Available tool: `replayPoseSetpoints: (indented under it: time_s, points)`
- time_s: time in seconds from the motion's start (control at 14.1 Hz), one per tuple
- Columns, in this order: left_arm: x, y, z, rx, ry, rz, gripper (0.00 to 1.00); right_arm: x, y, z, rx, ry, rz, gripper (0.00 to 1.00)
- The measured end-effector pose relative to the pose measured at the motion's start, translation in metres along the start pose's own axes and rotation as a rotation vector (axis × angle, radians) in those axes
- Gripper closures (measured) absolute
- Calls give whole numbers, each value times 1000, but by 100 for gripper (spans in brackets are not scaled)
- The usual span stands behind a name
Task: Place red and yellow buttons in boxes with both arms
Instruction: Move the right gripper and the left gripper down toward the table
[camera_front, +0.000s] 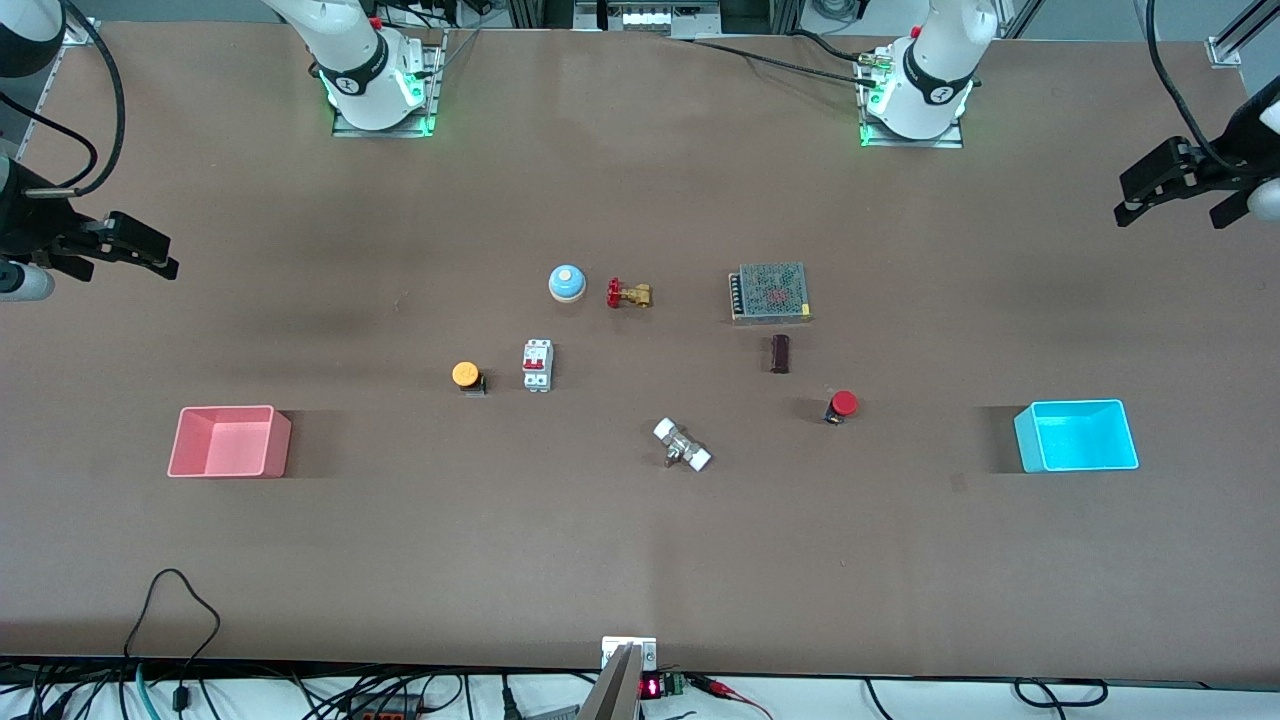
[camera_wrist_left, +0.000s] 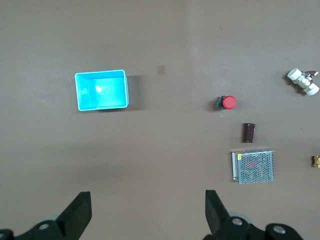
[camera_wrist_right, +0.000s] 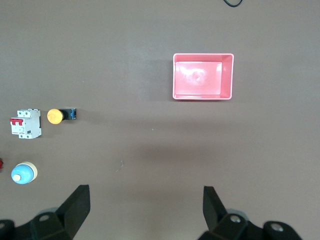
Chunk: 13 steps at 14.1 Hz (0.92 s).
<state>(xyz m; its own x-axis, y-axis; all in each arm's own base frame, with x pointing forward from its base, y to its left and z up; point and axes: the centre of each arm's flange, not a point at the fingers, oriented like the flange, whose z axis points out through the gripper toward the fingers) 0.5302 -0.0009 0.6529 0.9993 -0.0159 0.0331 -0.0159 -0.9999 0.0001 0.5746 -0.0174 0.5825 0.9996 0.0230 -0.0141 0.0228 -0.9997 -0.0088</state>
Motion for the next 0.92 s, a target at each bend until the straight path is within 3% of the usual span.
replayPoseSetpoints:
  time_s: [0.5,0.78,0.92]
  points:
    - [23,0,-7,0,32,1,0,-4,0,-4,1,-6,0,0]
    - [35,10,14,-2,-6,-1,0,-1,0,2,15,-10,4,0]
    - [46,30,38,-4,-46,-19,0,6,0,18,25,-37,7,0]
